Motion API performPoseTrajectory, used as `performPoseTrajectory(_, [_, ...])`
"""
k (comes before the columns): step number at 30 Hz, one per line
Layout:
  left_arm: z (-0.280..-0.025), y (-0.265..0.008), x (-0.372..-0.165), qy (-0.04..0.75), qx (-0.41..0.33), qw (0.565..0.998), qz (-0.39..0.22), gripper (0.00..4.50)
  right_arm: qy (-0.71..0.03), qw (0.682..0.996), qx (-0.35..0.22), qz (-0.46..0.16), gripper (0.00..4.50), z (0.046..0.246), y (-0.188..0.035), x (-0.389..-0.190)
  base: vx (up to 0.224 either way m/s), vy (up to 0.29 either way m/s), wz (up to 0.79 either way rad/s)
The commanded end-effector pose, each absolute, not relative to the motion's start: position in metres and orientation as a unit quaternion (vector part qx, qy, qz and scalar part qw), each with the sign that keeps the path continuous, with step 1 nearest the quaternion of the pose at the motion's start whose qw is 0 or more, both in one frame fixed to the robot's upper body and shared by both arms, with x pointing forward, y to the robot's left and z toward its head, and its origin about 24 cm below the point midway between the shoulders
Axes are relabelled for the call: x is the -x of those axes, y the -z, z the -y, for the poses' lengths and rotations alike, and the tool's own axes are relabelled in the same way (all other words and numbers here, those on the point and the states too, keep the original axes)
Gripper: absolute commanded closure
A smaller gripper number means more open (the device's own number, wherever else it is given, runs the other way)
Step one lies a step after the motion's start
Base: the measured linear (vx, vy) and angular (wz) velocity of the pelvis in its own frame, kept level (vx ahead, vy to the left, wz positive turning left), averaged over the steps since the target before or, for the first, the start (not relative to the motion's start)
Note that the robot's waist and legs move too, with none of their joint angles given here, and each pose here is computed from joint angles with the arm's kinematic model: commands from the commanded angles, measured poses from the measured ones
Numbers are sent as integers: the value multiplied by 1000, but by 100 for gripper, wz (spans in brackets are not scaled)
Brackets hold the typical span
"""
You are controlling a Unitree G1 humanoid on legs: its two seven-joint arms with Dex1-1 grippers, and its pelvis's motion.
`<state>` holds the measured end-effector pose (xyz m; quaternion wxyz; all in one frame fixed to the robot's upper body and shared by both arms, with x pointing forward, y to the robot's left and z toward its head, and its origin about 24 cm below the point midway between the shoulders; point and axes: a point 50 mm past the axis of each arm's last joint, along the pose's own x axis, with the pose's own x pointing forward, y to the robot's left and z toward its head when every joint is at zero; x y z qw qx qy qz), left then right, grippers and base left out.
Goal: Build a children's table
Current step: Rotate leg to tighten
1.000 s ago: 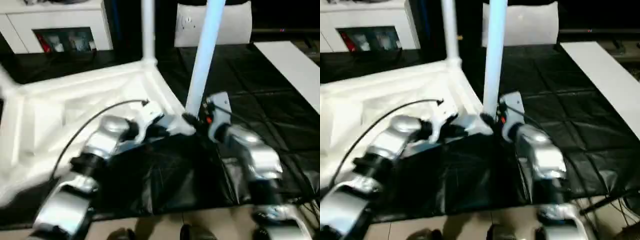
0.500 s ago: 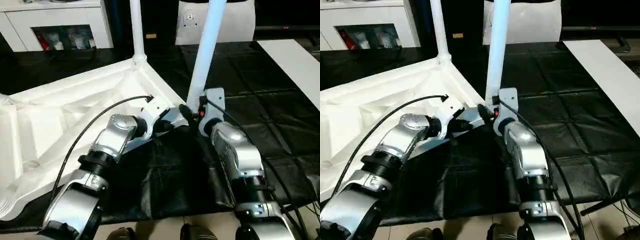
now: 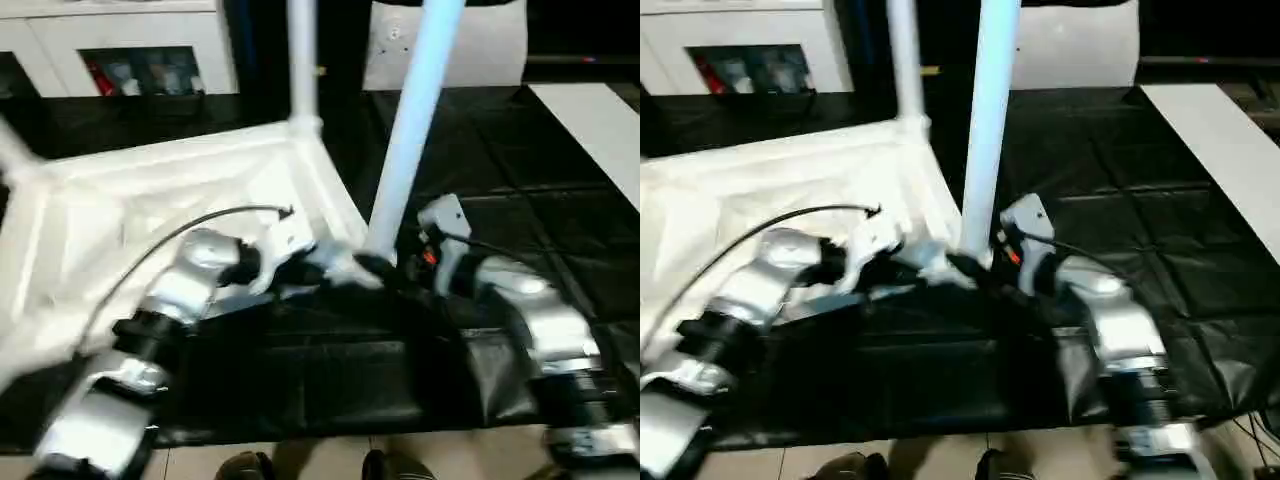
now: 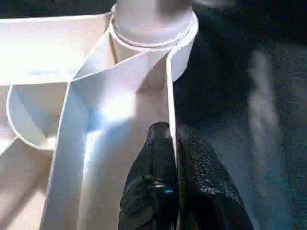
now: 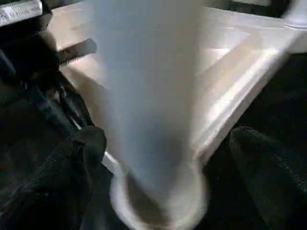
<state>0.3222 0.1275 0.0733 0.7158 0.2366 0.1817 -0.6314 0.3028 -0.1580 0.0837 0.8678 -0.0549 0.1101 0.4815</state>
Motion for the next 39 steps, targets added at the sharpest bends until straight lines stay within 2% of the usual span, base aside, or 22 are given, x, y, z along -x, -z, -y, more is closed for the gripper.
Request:
performPoseTrajectory(1, [-119, -74, -314, 679, -262, 663, -173, 450, -530, 839, 66, -101, 6, 156, -88, -297, 0, 0, 0])
performPoseTrajectory(2, [-119, -74, -313, 682, -262, 660, -173, 450, -536, 835, 68, -102, 6, 157, -89, -297, 0, 0, 0])
performPoseTrajectory(3, [-121, -75, -311, 694, -261, 649, -171, 450, -560, 818, 72, -109, 6, 160, -89, -293, 0, 0, 0])
performPoseTrajectory(4, [-121, -75, -311, 694, -261, 649, -171, 450, -560, 818, 72, -109, 6, 160, -89, -293, 0, 0, 0])
performPoseTrajectory(5, [-123, -76, -307, 713, -261, 629, -166, 450, -594, 791, 77, -123, 6, 165, -89, -289, 0, 0, 0])
performPoseTrajectory(6, [-123, -76, -307, 713, -261, 629, -166, 450, -594, 791, 77, -123, 6, 165, -89, -289, 0, 0, 0])
performPoseTrajectory(8, [-124, -77, -303, 731, -265, 608, -163, 450, -619, 770, 82, -134, 39, 168, -90, -287, 0, 0, 0])
performPoseTrajectory(11, [-125, -78, -297, 755, -272, 575, -159, 450, -654, 738, 88, -140, 42, 168, -90, -286, 0, 0, 0])
performPoseTrajectory(14, [-124, -79, -294, 764, -274, 563, -158, 450, -670, 722, 85, -147, 80, 166, -90, -285, 0, 0, 0])
performPoseTrajectory(17, [-123, -79, -293, 769, -276, 555, -156, 450, -687, 706, 80, -154, 88, 163, -88, -284, 0, 0, 0])
performPoseTrajectory(18, [-123, -79, -293, 770, -276, 554, -156, 450, -689, 704, 79, -155, 119, 163, -88, -283, 0, 0, 0])
performPoseTrajectory(25, [-125, -79, -292, 775, -281, 543, -157, 450, -710, 680, 70, -169, 160, 159, -86, -282, 0, 0, 0])
performPoseTrajectory(28, [-125, -78, -291, 776, -280, 543, -158, 450, -713, 677, 67, -171, 197, 158, -85, -281, 0, 0, 0])
performPoseTrajectory(31, [-126, -78, -291, 777, -279, 542, -158, 450, -717, 672, 61, -174, 212, 156, -84, -281, 0, 0, 0])
performPoseTrajectory(32, [-125, -78, -290, 777, -275, 543, -159, 450, -720, 669, 53, -176, 232, 155, -84, -280, 0, 0, 0])
performPoseTrajectory(39, [-122, -77, -289, 775, -239, 563, -158, 450, -725, 664, 19, -179, 248, 150, -83, -274, 0, 0, 0])
